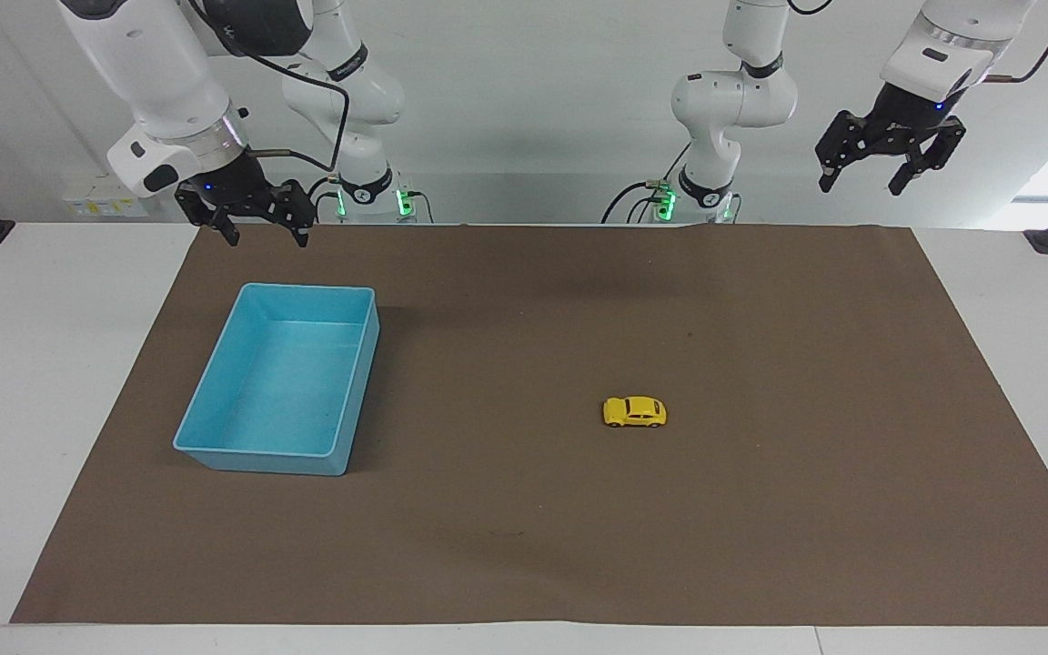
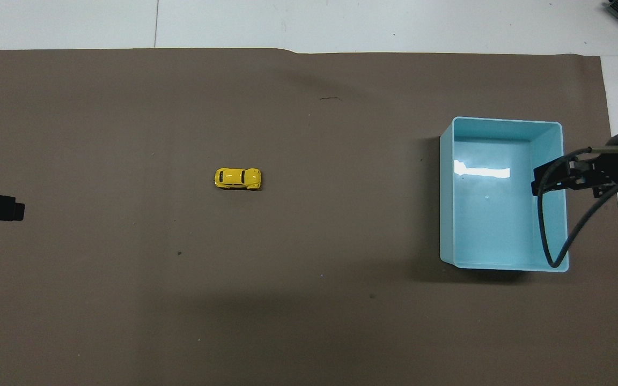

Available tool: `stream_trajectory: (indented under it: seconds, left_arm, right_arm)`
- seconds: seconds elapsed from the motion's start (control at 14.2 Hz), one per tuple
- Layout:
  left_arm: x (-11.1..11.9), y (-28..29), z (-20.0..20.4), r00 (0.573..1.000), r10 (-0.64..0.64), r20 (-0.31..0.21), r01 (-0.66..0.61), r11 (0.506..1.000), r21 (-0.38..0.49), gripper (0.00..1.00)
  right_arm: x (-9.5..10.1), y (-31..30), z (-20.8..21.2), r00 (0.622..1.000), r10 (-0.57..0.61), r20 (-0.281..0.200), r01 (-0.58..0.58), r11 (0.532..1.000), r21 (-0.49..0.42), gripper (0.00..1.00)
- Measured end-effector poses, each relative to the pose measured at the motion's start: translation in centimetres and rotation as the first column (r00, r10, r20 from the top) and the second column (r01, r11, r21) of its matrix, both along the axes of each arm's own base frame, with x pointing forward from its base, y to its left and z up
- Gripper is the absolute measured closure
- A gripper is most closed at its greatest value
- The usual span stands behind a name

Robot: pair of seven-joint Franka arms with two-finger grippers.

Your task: Wind up and store yellow beetle car

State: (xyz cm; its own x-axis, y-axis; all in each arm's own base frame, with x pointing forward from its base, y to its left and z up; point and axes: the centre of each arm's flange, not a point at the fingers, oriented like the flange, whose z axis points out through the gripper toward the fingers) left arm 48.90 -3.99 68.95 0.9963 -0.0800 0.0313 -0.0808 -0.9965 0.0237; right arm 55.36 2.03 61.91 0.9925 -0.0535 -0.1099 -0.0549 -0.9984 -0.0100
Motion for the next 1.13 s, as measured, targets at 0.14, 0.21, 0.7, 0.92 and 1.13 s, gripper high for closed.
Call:
stream_trajectory:
  seconds: [0.14, 0.21, 0.7, 0.92, 1.13]
  left_arm:
    - [-0.01, -0.13, 0.0, 0.999, 0.041, -0.001, -0.041, 0.999, -0.001, 0.0]
    - [-0.02, -0.28, -0.01, 0.999, 0.052, -0.001, -0.052, 0.999, -0.001, 0.0]
    - [0.05, -0.36, -0.22, 0.988, 0.155, -0.009, -0.155, 0.988, -0.003, 0.0]
    - [0.06, -0.36, -0.28, 0.976, 0.217, -0.012, -0.217, 0.976, -0.003, 0.0]
    - [0.06, -0.36, -0.37, 0.972, 0.233, -0.014, -0.233, 0.972, -0.003, 0.0]
  right_arm:
    - [0.0, 0.0, 0.0, 1.0, 0.0, 0.0, 0.0, 1.0, 0.0, 0.0]
    - [0.0, 0.0, 0.0, 1.0, 0.0, 0.0, 0.0, 1.0, 0.0, 0.0]
    - [0.0, 0.0, 0.0, 1.0, 0.0, 0.0, 0.0, 1.0, 0.0, 0.0]
    - [0.0, 0.0, 0.0, 1.0, 0.0, 0.0, 0.0, 1.0, 0.0, 0.0]
    - [0.0, 0.0, 0.0, 1.0, 0.0, 0.0, 0.0, 1.0, 0.0, 0.0]
